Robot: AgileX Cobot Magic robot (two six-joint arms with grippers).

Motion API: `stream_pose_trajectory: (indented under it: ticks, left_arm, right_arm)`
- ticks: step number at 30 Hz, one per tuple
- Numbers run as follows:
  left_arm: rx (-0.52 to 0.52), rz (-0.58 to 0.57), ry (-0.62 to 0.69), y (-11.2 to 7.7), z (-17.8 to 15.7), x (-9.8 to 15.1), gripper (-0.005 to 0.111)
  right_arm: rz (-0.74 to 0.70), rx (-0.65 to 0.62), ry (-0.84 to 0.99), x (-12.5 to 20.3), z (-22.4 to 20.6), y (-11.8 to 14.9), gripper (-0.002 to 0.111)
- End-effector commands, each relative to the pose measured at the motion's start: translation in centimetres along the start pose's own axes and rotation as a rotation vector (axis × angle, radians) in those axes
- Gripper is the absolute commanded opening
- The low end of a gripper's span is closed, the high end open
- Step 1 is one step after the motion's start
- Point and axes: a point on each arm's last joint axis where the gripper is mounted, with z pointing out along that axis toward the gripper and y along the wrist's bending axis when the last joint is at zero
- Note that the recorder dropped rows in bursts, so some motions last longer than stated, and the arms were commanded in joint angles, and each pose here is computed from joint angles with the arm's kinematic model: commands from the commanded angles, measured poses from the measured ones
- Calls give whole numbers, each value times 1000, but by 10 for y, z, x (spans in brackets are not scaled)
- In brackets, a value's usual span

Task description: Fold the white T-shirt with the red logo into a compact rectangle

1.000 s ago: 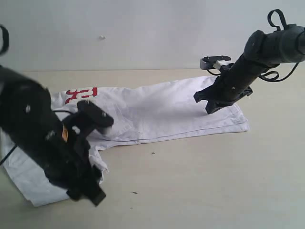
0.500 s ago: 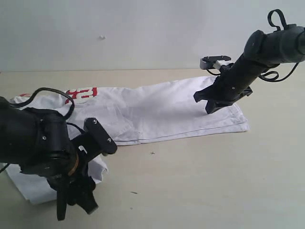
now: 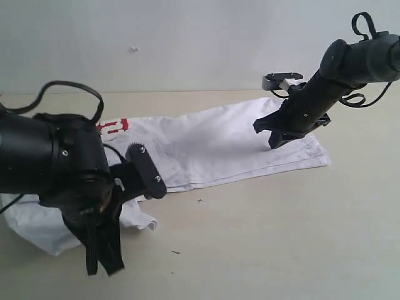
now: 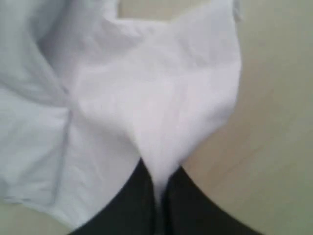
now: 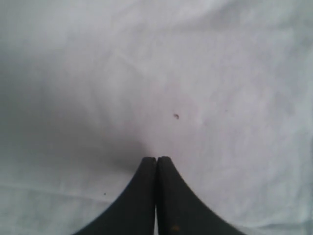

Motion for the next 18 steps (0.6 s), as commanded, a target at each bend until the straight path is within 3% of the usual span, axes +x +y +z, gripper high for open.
stream_pose_trajectory:
  ticks: [1,6,11,13,15,16,18]
  left_arm:
    - [-205,159,-37,26,-24,-5,0]
    - [-425,378,-128,44,-30,-18,0]
    - [-493,552,-328,58,-28,-35,0]
    - [-481,520,-369,67,-23,-36,0]
    - [-466,388,-364,85,-14,-34,1]
    - [-465,330,-336,99,-6,-29,7]
    - [-462,305,-316,109,3,-26,17]
  right_arm:
    - [4,-1,-6,0,-1,-2,0]
    - [4,-1,-6,0,-1,-2,0]
    - [2,2,-9,0,-1,-2,0]
    - [2,4,-14,-1,-1,-2,0]
    - [-3,7,-23,-2,-2,-2,0]
    - [-4,10,-27,-3,-2,-3,0]
    - [-4,10,-29,-3,-2,-3,0]
